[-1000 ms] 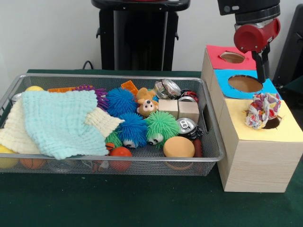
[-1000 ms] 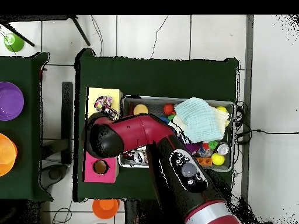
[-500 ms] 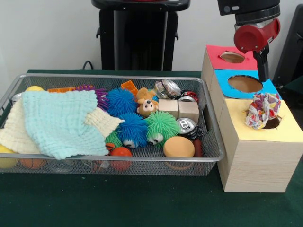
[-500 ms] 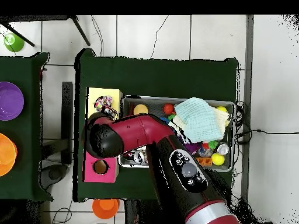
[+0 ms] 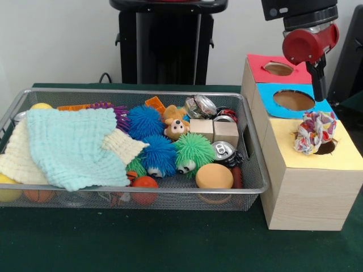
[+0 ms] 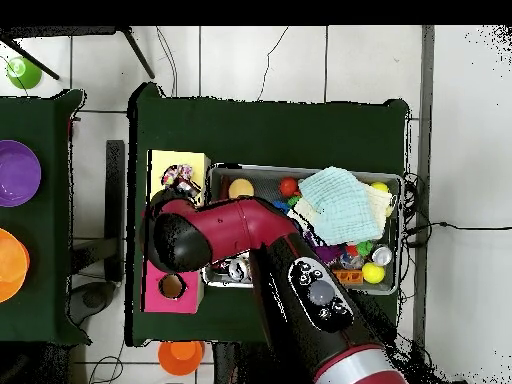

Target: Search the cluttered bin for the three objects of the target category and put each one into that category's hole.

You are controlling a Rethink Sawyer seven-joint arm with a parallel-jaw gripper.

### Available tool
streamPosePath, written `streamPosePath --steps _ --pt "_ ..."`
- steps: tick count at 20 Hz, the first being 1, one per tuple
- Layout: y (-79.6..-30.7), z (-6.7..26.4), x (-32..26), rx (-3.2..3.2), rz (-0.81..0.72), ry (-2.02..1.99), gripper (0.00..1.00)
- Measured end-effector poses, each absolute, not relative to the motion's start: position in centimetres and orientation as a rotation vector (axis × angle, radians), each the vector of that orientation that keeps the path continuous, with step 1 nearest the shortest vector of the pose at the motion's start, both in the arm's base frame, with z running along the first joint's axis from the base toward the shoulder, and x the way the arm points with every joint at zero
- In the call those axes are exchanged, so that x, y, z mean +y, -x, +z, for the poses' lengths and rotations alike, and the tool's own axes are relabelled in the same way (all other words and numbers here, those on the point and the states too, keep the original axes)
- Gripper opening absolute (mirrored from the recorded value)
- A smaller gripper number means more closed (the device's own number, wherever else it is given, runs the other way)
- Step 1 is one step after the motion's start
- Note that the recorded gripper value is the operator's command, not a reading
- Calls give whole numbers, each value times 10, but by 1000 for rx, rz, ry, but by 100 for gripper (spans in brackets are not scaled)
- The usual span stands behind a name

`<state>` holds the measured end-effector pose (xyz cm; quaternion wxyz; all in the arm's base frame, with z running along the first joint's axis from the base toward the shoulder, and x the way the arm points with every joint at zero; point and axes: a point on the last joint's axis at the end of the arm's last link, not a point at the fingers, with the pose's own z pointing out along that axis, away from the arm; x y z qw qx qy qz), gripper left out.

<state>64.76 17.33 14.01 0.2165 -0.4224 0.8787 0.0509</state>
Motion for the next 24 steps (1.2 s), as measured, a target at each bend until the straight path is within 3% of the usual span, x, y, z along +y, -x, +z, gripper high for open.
streamPosePath --steps 24 --pt "-628 91 170 2489 129 1159 0"
